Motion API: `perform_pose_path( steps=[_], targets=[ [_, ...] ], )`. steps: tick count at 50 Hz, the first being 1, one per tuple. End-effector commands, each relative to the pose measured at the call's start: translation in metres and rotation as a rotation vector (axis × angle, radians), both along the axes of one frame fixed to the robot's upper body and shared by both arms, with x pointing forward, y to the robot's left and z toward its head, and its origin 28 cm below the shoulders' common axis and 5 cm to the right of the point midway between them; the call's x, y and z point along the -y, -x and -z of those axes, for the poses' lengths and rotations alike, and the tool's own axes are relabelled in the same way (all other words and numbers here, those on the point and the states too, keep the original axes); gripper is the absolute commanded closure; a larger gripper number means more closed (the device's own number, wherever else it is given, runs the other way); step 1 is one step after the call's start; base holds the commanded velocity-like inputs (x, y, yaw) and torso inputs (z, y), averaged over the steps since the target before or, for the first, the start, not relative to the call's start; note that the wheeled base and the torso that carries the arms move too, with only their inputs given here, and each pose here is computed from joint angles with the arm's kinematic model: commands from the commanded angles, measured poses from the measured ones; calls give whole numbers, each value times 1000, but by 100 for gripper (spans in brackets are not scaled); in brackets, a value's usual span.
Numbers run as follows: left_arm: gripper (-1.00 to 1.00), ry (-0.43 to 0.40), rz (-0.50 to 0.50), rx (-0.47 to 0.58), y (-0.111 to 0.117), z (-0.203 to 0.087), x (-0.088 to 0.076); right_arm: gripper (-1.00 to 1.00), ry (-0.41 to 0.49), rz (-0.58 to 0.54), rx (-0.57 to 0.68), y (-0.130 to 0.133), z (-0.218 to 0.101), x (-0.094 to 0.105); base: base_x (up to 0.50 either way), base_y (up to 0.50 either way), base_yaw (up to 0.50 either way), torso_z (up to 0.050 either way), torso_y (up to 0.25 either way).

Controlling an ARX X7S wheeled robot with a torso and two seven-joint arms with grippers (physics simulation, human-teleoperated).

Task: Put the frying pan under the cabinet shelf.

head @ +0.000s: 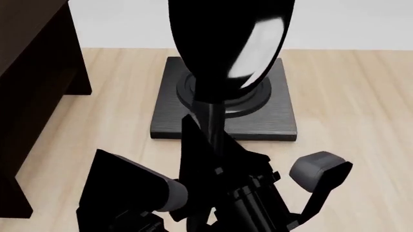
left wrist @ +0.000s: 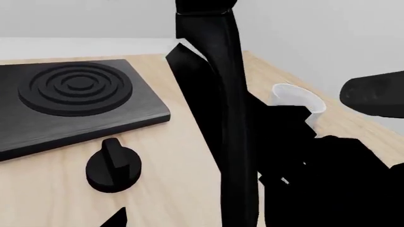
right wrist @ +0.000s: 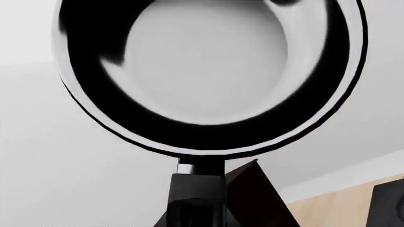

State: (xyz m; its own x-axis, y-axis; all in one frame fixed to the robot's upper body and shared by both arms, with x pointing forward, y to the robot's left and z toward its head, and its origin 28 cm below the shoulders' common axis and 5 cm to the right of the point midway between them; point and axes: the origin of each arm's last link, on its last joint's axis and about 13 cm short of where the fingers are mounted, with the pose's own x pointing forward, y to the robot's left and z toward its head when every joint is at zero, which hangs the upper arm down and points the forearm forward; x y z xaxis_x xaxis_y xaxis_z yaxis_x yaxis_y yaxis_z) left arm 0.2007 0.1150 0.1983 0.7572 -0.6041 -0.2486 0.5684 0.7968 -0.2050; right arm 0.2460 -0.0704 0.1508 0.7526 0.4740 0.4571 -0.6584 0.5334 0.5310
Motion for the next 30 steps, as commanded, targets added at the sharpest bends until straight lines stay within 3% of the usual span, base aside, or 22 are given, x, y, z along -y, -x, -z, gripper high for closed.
perform_pose_path(
  steps=[1,21,22,30],
  targets=[
    [-100,-1,1,3,-1,1,1,100,-34,-38,32,7,-1,1,0,0,0,0,0],
    [-100,6,-10,-11,-2,3,0,100,-8,-71,19,10,8,0,0,0,0,1,2],
    [100,7,-10,-11,-2,3,0,100,-8,-73,18,11,7,0,0,0,0,0,0],
    [100,14,-25,-19,-4,4,-1,100,-7,-80,17,11,9,0,0,0,0,0,1]
  ],
)
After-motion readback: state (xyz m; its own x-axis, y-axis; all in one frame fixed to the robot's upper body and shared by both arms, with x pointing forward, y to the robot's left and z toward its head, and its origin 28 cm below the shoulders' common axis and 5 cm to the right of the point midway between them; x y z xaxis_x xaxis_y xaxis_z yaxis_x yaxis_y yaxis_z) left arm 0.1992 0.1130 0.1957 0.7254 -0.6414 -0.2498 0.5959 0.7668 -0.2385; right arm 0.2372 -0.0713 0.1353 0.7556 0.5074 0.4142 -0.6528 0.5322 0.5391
